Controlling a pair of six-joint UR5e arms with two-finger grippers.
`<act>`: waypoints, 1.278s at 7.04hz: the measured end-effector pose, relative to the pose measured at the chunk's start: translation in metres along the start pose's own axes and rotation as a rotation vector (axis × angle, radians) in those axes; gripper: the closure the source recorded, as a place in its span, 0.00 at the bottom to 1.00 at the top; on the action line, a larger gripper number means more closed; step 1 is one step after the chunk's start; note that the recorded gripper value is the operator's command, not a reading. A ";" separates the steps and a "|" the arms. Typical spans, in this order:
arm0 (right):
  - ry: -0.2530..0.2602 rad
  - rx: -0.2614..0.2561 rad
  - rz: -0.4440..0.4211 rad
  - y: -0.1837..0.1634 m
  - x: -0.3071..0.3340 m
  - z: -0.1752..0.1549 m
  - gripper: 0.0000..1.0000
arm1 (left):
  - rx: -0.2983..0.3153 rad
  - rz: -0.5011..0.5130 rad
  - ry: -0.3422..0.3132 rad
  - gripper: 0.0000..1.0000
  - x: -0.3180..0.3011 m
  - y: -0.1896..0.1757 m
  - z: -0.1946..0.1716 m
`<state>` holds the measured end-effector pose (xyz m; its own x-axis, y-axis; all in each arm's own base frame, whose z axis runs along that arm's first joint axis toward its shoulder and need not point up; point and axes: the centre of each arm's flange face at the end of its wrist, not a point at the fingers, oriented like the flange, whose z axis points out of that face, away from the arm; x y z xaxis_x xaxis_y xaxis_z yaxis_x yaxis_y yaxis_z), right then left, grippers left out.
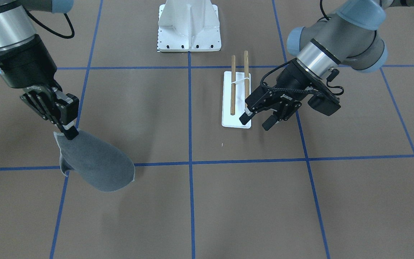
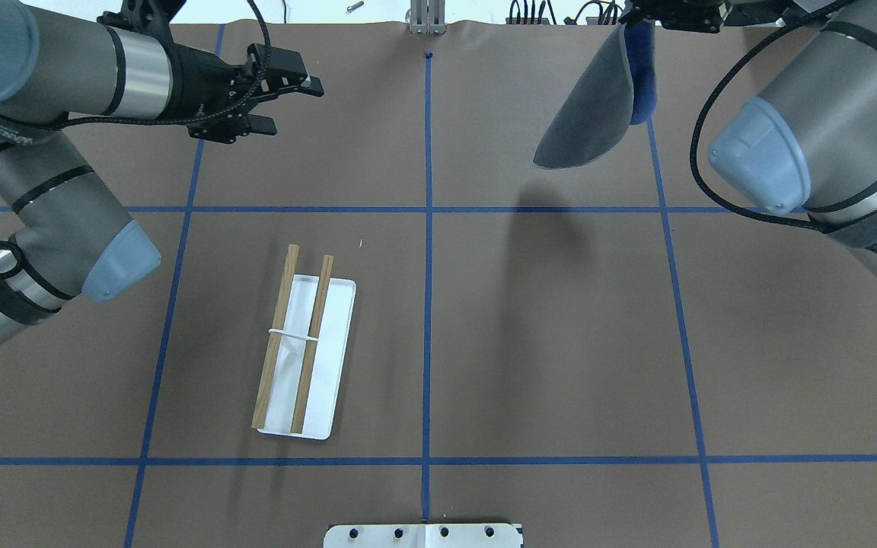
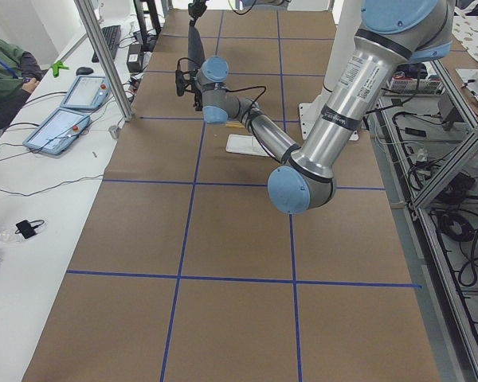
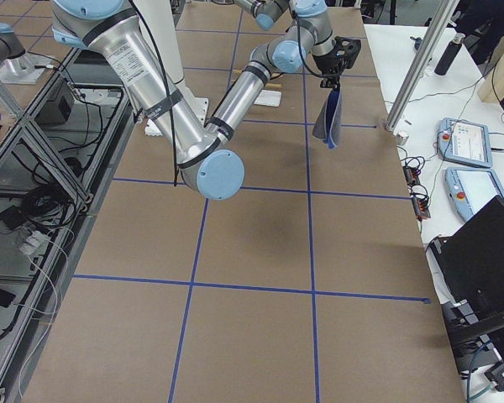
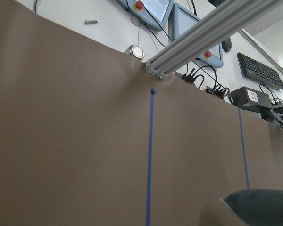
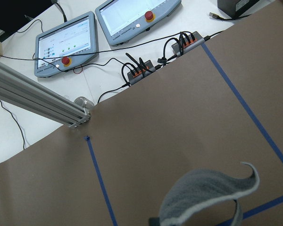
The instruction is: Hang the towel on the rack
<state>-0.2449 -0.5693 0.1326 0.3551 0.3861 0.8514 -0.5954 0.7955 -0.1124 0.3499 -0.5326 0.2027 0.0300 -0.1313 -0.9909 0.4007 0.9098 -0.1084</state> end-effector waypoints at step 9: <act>-0.107 0.153 -0.517 0.175 -0.058 0.003 1.00 | -0.079 -0.525 -0.047 0.02 0.090 0.063 0.068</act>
<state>-0.3721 -0.4537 0.0650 0.5588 -0.0930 0.8241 -0.4634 0.7891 0.4033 0.4401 -0.5135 0.1123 -0.1139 -0.5926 -0.7974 0.3027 0.7437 -0.5960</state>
